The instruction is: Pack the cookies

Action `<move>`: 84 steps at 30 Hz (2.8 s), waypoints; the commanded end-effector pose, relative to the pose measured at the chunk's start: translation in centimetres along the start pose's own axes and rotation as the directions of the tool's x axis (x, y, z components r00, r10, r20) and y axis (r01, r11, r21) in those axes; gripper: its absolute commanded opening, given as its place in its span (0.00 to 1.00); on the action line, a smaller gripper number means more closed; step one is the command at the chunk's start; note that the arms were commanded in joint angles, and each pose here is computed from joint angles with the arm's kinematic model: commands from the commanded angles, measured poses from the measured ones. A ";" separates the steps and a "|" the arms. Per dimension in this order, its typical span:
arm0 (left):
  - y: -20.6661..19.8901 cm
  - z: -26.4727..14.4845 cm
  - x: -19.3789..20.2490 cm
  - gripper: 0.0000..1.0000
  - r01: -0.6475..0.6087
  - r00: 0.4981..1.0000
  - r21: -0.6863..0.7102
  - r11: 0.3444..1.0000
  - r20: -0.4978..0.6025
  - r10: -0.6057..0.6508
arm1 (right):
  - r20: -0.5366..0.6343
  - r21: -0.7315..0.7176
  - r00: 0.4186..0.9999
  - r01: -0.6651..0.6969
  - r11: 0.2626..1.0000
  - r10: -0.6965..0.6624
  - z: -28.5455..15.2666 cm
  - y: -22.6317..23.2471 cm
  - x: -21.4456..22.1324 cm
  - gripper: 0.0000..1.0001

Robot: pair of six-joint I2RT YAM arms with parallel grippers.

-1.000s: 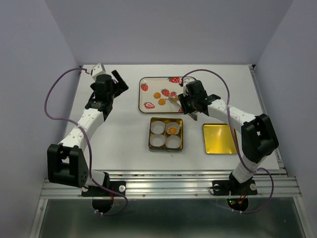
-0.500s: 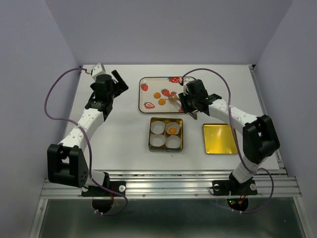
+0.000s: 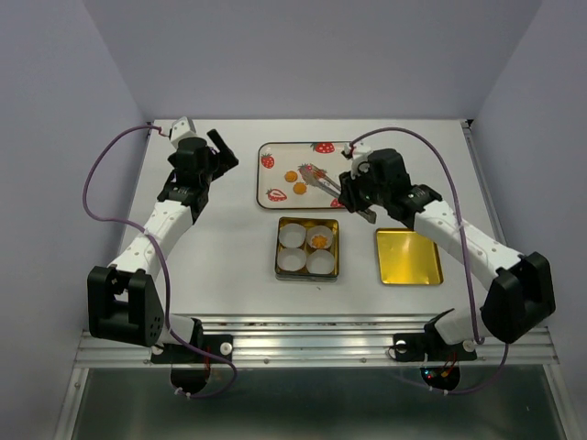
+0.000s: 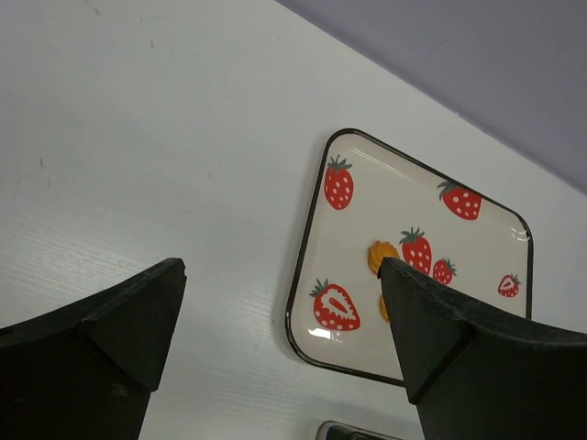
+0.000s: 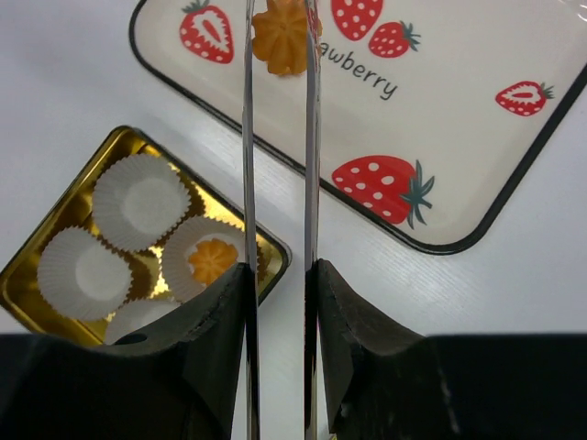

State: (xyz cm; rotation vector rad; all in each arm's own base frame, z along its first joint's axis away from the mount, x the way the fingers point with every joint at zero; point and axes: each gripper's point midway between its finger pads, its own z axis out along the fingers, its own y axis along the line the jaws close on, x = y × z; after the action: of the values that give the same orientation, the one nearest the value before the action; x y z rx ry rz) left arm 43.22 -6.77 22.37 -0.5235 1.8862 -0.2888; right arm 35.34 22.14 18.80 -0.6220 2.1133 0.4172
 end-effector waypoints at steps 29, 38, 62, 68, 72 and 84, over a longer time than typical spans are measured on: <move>-1.8 -0.3 -0.5 0.99 -0.002 1.000 0.067 0.998 0.022 0.000 | -0.156 -0.348 0.955 0.188 0.919 -0.254 -2.3 8.8 6.8 0.27; -1.7 -0.4 -0.4 0.99 -0.005 1.000 0.064 0.998 0.021 0.004 | -0.184 -0.343 0.948 0.186 0.921 -0.260 -1.2 8.9 7.3 0.32; -2.0 -0.4 -0.8 0.99 -0.013 0.999 0.071 0.997 0.030 0.010 | -0.104 -0.298 0.964 0.205 0.932 -0.245 -2.3 8.5 5.3 0.48; -2.1 -0.5 -0.9 0.99 -0.010 0.999 0.080 0.997 0.032 0.008 | -0.051 -0.296 0.970 0.214 0.931 -0.240 -3.4 8.7 4.0 0.48; -2.1 -0.6 -0.9 0.99 -0.011 0.999 0.082 0.997 0.035 0.008 | -0.020 -0.292 0.972 0.218 0.931 -0.233 -4.0 8.8 3.3 0.48; -1.9 -1.4 -1.7 0.99 -0.002 0.998 0.071 0.997 0.062 -0.002 | 0.162 -0.019 0.976 0.150 0.988 -0.145 -3.9 5.2 -3.5 0.44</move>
State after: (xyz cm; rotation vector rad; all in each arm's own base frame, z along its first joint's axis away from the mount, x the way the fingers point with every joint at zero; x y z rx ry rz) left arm 43.15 -7.85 22.49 -0.4974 1.8907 -0.3275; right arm 27.97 24.71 20.25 -0.8853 2.0045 0.4677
